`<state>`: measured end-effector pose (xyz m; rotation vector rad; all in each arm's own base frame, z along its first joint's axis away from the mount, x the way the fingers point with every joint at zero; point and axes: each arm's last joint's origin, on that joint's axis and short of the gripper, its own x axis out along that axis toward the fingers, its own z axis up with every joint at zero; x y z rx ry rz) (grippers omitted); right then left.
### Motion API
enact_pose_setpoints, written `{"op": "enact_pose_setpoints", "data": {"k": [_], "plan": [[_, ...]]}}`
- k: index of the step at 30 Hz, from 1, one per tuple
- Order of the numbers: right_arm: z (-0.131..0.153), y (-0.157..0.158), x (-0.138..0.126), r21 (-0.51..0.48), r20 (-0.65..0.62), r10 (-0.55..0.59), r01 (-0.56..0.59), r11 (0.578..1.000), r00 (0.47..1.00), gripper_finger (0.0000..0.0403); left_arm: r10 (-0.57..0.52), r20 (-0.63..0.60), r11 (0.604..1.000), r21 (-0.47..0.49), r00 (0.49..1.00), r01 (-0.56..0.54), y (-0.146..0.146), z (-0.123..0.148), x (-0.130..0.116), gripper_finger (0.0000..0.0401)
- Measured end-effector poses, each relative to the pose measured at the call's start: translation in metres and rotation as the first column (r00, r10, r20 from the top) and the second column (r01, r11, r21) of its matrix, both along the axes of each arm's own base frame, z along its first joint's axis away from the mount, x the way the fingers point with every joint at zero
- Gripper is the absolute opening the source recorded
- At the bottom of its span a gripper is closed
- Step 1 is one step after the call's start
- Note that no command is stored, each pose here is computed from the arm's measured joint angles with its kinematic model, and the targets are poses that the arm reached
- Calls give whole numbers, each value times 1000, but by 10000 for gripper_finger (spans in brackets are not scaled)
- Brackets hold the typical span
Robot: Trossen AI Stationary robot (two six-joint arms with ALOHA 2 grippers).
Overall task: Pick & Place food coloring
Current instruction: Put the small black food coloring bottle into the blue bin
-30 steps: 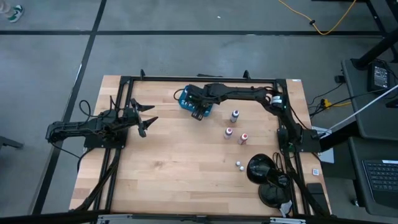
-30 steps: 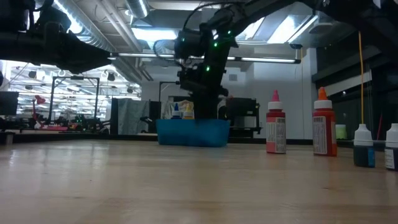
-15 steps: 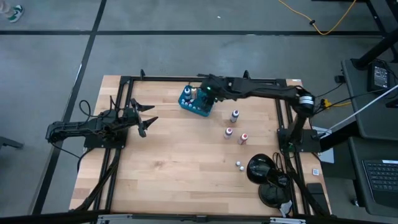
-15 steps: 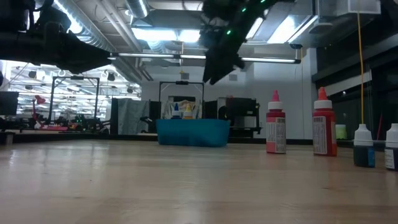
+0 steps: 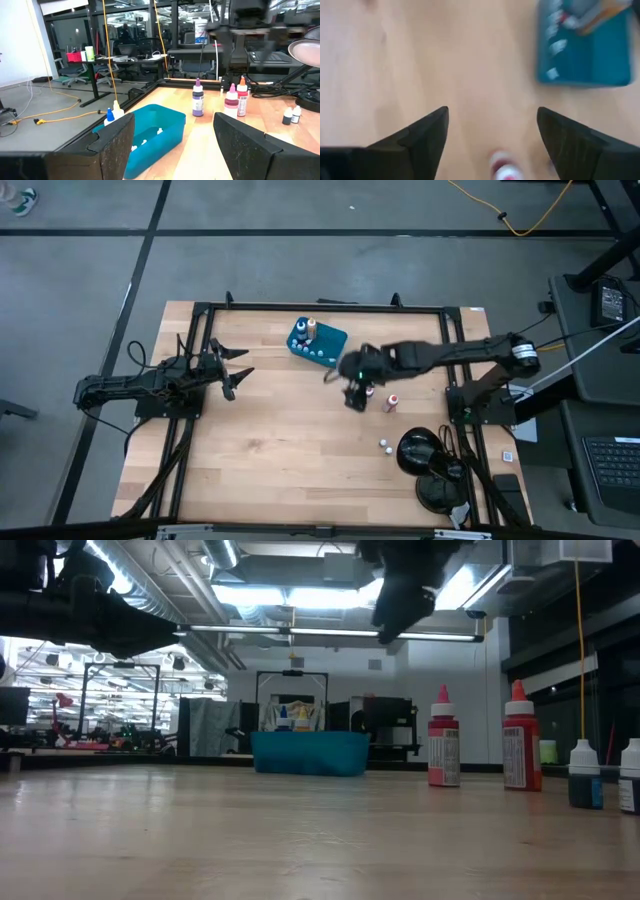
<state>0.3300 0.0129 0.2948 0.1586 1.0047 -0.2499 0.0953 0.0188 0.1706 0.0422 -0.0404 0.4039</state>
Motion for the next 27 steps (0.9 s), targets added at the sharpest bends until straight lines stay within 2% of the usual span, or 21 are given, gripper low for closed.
{"op": "enact_pose_setpoints", "data": {"k": [6, 13, 18, 27], "plan": [[-23, 52, 1, 63, -113, 85, -78, 995, 990, 293, 0, 0, 1000, 0, 1000, 0, 0, 0, 0, 267], [-53, 86, 6, 178, -295, 111, -60, 982, 949, 285, 0, -1, 1000, 0, 1000, 0, 0, 0, 0, 267], [-70, 97, 19, 183, -416, 120, -46, 982, 902, 285, 0, -1, 1000, 0, 1000, 0, 0, 0, 0, 267], [-103, 93, 29, 214, -643, 53, 113, 970, 764, 284, 0, -1, 1000, 0, 1000, 0, 0, 0, 0, 267]]}}
